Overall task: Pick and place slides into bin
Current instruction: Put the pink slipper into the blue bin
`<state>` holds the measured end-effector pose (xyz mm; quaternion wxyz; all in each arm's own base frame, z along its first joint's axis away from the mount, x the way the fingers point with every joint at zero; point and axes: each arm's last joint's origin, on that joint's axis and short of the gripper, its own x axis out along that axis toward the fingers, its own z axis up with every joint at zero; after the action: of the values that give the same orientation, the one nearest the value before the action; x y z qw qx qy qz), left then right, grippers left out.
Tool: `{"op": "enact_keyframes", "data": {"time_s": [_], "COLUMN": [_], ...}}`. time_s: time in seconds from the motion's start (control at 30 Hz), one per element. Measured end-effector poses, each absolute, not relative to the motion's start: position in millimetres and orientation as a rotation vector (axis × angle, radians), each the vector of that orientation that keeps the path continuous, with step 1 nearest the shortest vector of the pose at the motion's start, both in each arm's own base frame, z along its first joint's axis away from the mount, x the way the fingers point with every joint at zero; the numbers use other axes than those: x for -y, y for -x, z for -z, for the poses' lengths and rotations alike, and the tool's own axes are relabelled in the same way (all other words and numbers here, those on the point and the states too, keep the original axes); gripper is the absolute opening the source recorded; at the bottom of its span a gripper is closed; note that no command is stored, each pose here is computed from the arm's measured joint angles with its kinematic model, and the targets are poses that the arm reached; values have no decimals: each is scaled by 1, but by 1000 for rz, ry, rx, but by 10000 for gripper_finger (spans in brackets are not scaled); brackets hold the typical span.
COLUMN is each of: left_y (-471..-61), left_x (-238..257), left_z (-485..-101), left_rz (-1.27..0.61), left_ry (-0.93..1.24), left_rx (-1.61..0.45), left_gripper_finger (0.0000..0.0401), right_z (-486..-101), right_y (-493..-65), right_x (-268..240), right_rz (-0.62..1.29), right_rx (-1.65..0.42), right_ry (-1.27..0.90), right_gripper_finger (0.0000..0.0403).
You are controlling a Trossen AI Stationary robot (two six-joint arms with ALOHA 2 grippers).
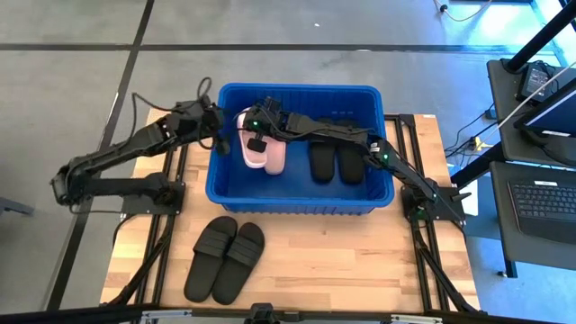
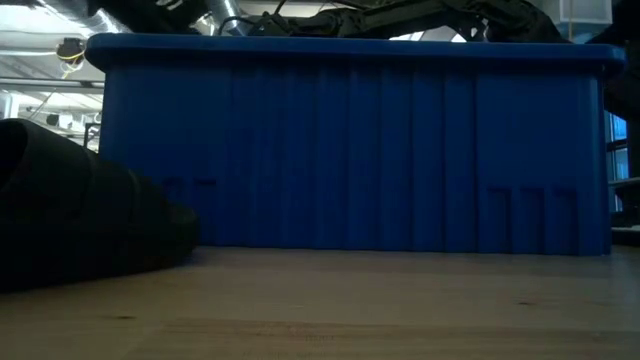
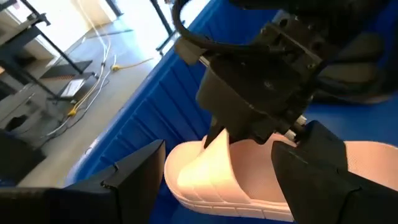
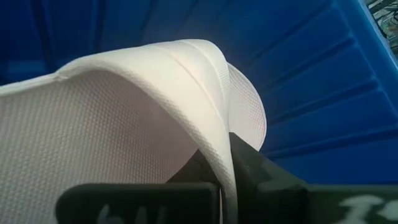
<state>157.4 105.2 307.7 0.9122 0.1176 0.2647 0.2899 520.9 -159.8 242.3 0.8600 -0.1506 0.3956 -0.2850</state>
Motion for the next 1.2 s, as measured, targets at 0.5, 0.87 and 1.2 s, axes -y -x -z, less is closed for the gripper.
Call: {"op": "enact_keyframes", "data": {"time_s": [0.5, 0.87, 1.2], "left_y": [-195, -197, -181], "left_x": [-107, -108, -100], "left_z": [-289, -288, -299], "left_rz": [-656, -713, -678], "left_ry": [-276, -303, -325], "left_rx": [-743, -757, -729], "left_gripper_finger": [290, 290, 290], "right_z": [-242, -242, -244], "right_y": [-520, -520, -521], "right_x": [162, 161, 158], "right_rz": [603, 578, 552], "right_rx": [-839, -835, -819], "right_ry": [318, 308, 299], "right_gripper_finger": [16, 16, 16]}}
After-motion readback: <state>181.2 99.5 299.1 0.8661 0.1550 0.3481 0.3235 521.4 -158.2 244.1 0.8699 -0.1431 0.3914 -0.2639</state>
